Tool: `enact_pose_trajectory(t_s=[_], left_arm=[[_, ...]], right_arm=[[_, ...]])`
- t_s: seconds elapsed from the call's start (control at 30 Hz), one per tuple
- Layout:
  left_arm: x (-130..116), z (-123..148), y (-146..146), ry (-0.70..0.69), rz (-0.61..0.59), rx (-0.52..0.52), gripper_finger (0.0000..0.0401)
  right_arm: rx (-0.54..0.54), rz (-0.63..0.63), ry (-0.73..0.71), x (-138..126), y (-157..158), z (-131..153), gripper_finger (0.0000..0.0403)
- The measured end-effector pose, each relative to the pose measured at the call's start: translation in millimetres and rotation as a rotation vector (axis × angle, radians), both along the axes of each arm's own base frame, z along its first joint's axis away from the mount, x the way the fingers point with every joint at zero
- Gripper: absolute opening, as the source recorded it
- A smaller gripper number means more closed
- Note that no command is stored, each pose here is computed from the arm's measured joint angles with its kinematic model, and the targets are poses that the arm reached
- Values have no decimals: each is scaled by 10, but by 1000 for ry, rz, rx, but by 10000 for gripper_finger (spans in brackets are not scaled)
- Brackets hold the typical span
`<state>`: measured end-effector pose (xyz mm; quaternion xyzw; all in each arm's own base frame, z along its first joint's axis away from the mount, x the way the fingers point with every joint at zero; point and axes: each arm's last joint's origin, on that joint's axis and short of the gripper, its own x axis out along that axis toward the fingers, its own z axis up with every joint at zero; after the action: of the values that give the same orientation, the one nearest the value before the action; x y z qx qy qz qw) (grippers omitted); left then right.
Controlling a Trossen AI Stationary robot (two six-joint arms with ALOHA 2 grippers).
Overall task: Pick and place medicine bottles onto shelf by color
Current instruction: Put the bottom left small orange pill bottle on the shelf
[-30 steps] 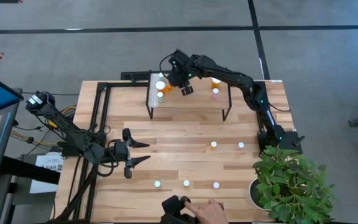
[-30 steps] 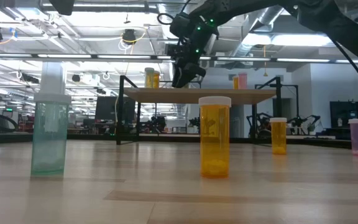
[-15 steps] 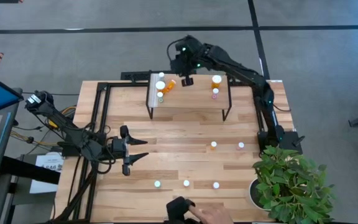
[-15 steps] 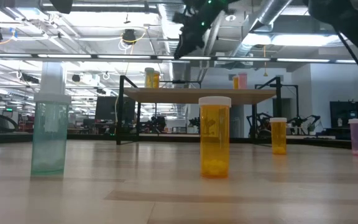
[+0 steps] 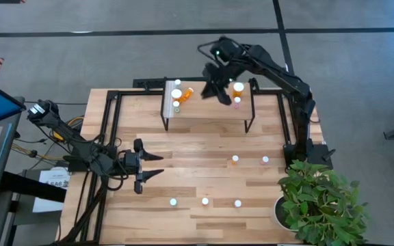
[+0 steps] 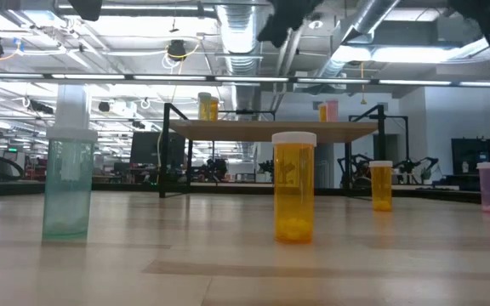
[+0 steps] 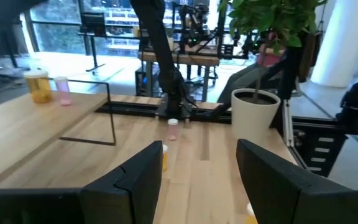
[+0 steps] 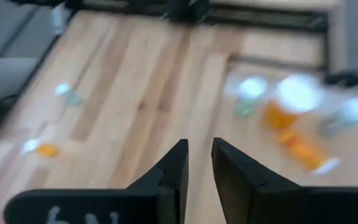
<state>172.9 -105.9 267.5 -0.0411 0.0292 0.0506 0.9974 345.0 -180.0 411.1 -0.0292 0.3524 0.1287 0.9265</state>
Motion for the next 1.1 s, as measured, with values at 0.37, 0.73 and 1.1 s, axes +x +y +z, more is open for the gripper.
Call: enact_pose_trajectory(t_s=[0.37, 0.73, 1.1], left_arm=[[-11, -4, -26, 2, -36, -41, 192], [-17, -18, -36, 11, -36, -51, 192], [1, -15, -7, 8, -18, -50, 192]], right_arm=[[34, 27, -31, -58, 270, -605, 90], [-277, -231, -238, -324, 357, -751, 95], [-305, -194, -76, 175, -64, -704, 225]])
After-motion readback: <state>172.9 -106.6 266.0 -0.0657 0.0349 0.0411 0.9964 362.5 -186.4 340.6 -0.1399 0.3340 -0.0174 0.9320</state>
